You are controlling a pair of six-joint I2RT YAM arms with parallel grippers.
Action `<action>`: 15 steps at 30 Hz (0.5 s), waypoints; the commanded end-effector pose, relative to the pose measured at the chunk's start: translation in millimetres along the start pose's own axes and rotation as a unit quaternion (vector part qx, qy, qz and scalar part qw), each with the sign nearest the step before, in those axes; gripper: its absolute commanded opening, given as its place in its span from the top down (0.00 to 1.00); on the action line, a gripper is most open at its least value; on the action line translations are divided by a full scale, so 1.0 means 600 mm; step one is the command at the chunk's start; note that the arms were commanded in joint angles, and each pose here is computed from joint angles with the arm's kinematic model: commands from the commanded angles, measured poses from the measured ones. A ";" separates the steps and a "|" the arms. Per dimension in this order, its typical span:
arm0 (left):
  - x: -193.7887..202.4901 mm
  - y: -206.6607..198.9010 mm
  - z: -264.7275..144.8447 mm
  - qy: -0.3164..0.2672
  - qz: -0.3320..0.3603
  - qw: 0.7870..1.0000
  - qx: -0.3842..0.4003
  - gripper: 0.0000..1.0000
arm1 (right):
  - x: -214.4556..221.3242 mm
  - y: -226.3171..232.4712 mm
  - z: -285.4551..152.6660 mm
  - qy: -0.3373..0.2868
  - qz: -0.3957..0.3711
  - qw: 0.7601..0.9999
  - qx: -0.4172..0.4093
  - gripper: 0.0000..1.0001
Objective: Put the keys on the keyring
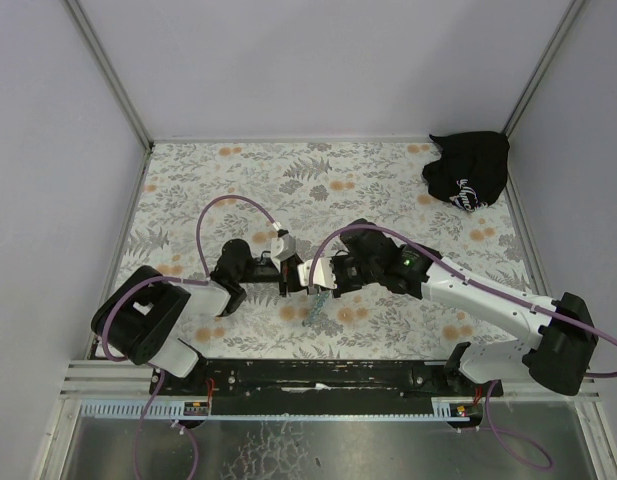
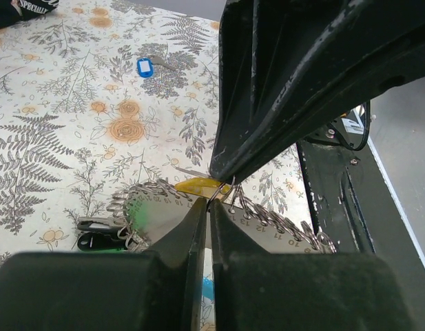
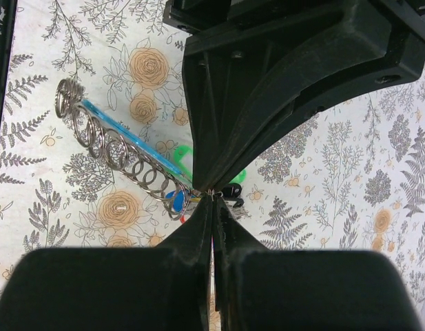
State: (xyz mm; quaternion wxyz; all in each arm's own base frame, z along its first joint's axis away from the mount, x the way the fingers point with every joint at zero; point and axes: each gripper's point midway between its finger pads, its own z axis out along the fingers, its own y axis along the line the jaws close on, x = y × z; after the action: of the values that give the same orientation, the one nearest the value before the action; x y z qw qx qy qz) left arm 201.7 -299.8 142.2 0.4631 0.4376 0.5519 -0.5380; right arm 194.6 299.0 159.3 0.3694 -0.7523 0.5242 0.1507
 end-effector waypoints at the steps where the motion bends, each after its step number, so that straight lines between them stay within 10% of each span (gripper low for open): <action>1: -0.026 -0.002 0.008 -0.020 0.023 0.999 0.011 1.00 | -0.046 -0.041 -0.017 -0.033 -0.023 0.998 0.038 1.00; 15: -0.046 0.055 -0.015 -0.074 -0.056 0.986 -0.142 1.00 | -0.013 -0.039 -0.033 -0.015 0.006 0.996 0.093 1.00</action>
State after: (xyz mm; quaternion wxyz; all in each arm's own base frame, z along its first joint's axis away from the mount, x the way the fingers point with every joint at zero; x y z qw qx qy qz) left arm 219.0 -298.1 148.6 0.4823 0.3574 0.5975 -0.5316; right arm 203.9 290.8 164.9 0.3970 -0.7353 0.5358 0.1208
